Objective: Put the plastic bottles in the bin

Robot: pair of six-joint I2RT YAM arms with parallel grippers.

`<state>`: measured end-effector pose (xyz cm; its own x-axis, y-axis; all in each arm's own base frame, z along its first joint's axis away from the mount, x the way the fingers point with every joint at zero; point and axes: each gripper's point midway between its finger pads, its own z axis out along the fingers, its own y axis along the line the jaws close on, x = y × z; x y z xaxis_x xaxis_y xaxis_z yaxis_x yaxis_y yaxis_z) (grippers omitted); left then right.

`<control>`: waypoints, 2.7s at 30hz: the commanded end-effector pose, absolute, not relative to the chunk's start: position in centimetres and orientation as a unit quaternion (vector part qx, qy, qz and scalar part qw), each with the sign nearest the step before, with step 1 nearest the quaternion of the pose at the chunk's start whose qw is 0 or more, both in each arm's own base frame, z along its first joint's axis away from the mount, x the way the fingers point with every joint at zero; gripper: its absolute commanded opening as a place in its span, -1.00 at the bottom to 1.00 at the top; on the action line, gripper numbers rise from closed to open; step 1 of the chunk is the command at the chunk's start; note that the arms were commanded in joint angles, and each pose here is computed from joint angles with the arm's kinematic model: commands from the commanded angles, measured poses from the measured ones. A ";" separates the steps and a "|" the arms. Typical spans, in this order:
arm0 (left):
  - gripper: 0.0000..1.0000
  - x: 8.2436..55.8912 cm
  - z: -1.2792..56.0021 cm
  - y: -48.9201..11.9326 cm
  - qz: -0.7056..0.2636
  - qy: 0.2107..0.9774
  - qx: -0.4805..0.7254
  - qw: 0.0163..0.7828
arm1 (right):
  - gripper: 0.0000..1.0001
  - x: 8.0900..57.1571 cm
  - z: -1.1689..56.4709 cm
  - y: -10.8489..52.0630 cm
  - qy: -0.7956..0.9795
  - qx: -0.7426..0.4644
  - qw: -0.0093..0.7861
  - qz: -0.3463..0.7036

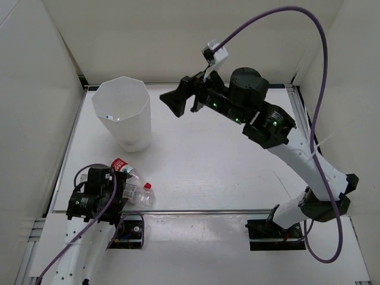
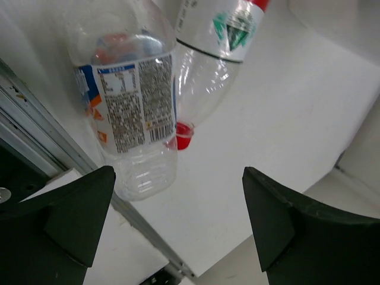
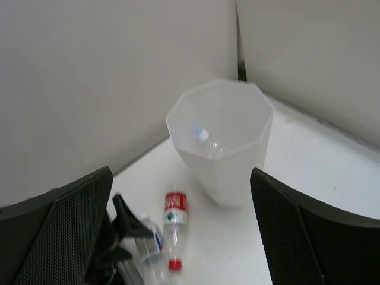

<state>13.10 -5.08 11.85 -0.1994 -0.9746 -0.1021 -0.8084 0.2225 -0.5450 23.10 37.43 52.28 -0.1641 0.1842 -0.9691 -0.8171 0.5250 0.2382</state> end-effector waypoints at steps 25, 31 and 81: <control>-0.13 10.2 7.9 -5.2 -0.056 0.750 -0.656 0.059 | 1.00 20.4 40.8 28.5 0.773 -0.231 0.511 0.298; -0.27 13.8 20.3 -6.3 -0.214 0.722 -0.635 0.174 | 1.00 20.2 39.5 27.9 0.785 -0.211 0.500 0.297; 1.00 20.6 16.8 -2.8 -0.153 0.746 -0.530 0.374 | 1.00 17.4 38.4 27.8 0.818 -0.175 0.425 0.344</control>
